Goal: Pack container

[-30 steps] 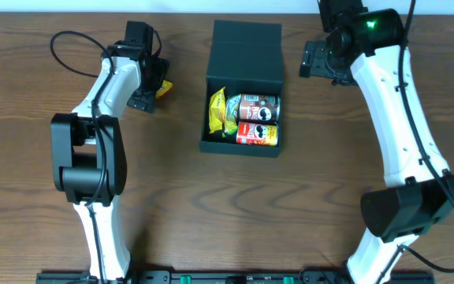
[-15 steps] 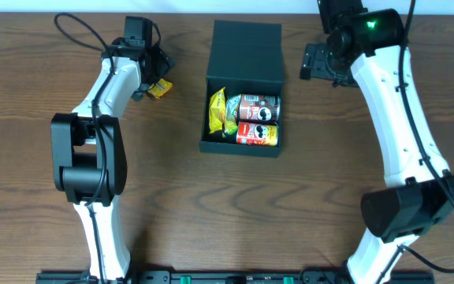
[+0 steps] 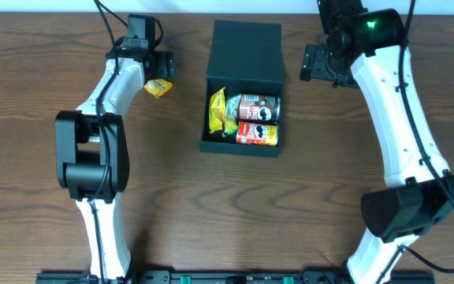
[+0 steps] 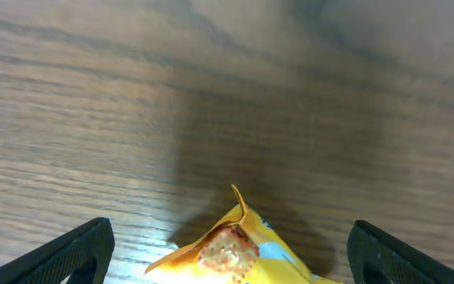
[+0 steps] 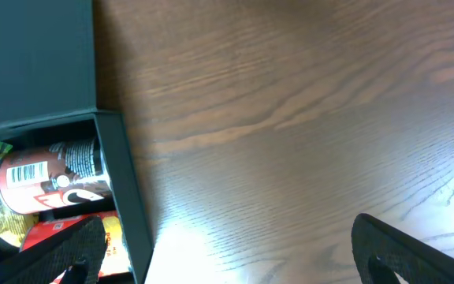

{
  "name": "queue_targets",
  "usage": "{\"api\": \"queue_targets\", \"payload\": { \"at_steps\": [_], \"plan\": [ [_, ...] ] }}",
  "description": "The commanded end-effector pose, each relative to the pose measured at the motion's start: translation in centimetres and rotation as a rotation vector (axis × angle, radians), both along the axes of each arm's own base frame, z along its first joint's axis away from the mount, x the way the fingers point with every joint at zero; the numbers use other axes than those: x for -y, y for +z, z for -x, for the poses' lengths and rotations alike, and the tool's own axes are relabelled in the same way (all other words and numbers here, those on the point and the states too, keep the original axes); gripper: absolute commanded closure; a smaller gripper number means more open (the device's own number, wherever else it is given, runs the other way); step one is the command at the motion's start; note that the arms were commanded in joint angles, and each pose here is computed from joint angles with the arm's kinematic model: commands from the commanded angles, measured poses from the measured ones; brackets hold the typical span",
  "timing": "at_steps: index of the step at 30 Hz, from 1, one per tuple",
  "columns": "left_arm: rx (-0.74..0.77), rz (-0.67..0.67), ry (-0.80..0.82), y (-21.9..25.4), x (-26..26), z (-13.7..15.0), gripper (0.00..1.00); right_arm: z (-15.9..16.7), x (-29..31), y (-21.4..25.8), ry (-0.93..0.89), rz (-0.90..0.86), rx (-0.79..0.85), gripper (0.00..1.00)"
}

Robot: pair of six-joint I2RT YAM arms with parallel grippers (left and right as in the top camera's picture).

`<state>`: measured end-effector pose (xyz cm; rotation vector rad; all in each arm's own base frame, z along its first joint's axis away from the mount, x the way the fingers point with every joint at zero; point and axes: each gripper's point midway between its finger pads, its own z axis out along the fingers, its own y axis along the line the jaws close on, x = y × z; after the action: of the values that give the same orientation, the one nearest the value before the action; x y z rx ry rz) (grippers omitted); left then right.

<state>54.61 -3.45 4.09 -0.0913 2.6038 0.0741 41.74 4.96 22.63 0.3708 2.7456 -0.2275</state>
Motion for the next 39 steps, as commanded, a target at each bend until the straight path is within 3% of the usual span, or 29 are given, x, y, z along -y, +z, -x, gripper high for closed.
{"api": "queue_targets", "payload": {
  "at_steps": [1, 14, 17, 19, 24, 28, 36, 39],
  "plan": [
    [-0.054, -0.029, -0.051, -2.2, 0.4, 0.4, 0.04, 0.3, 0.5, 1.8, 0.004, -0.001, 0.041, 0.01],
    [-0.210, -0.037, -0.055, -4.2, 0.3, 3.8, 0.04, 0.9, 0.6, 1.6, 0.004, 0.005, 0.013, 0.01],
    [-0.207, -0.033, -0.047, -4.2, 0.3, 3.8, 0.00, 0.9, 0.6, 1.6, 0.004, 0.004, 0.013, 0.01],
    [-0.198, -0.022, -0.026, -4.2, 0.3, 3.6, 0.09, 0.9, 0.6, 1.6, 0.004, 0.004, 0.013, 0.01],
    [-0.191, 0.010, 0.037, -4.2, 0.4, 3.6, 0.14, 1.1, 0.3, 1.4, 0.011, -0.015, 0.001, 0.01],
    [-0.191, 0.019, 0.054, -4.2, 0.4, 3.6, 0.25, 1.1, 0.2, 1.4, 0.012, -0.018, 0.001, 0.01],
    [-0.193, 0.047, 0.119, -4.2, 0.3, 3.7, 0.28, 1.1, 0.2, 1.4, 0.012, -0.018, 0.000, 0.01],
    [-0.189, 0.048, 0.119, -4.2, 0.3, 3.7, 0.34, 1.2, 0.2, 1.4, 0.012, -0.018, -0.001, 0.01]
  ]
}}
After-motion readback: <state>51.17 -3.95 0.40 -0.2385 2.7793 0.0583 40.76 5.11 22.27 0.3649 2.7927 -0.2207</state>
